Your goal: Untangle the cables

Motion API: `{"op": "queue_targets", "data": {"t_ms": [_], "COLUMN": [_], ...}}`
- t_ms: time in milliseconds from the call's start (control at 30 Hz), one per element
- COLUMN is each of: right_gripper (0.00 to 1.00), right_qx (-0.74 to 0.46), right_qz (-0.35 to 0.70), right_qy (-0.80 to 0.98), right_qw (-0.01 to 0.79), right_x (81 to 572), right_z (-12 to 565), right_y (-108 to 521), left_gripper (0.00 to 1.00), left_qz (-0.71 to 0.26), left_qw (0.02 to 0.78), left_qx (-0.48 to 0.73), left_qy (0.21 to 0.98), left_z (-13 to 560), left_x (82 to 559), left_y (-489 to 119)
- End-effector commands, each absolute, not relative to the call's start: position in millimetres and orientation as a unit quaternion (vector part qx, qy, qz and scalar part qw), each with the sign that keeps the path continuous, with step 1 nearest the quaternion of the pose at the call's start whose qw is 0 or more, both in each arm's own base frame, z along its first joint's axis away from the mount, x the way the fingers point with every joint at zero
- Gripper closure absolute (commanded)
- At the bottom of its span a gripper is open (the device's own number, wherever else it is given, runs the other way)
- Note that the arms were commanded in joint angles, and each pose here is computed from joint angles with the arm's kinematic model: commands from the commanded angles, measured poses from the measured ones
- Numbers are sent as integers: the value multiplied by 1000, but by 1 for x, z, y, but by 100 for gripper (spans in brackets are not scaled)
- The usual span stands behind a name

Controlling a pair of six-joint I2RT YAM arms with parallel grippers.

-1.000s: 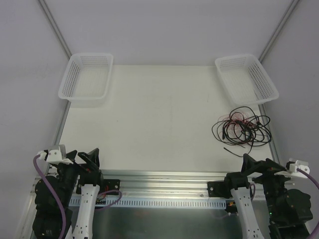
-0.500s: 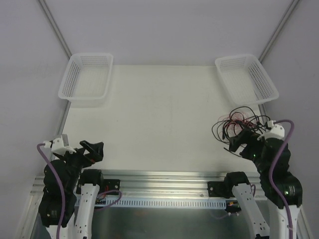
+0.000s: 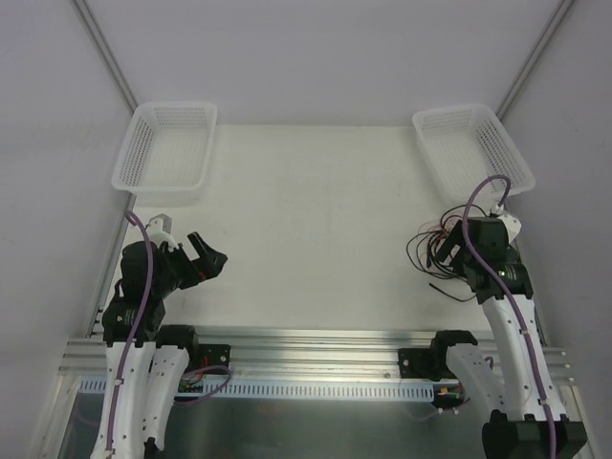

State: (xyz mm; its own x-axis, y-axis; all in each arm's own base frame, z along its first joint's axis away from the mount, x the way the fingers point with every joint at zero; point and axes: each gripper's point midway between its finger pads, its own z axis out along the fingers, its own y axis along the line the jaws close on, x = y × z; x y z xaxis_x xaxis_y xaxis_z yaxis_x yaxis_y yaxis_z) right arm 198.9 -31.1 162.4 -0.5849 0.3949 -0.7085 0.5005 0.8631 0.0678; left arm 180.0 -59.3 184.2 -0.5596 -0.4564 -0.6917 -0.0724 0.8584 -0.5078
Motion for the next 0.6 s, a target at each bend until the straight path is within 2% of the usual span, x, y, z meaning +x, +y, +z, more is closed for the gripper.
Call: {"op": "queue_targets", "data": {"t_ms": [0, 400, 567], "right_gripper": [3, 3, 11], "right_qx": [307, 385, 379], "right_qz": [-79, -69, -59], "right_qy": [860, 841, 881], "right_qw": [401, 375, 278], "right_x": [231, 300, 304], "right_z": [153, 93, 48], "right_y": [-47, -90, -77], "left_gripper": [1, 1, 1], "left_qz": [-254, -269, -269], "left_qw": [462, 494, 494], "left_qx": [-100, -64, -63], "left_qy": [844, 824, 825], "left_z": [183, 183, 183], "left_x": [194, 194, 195], "left_y": [-75, -81, -81]}}
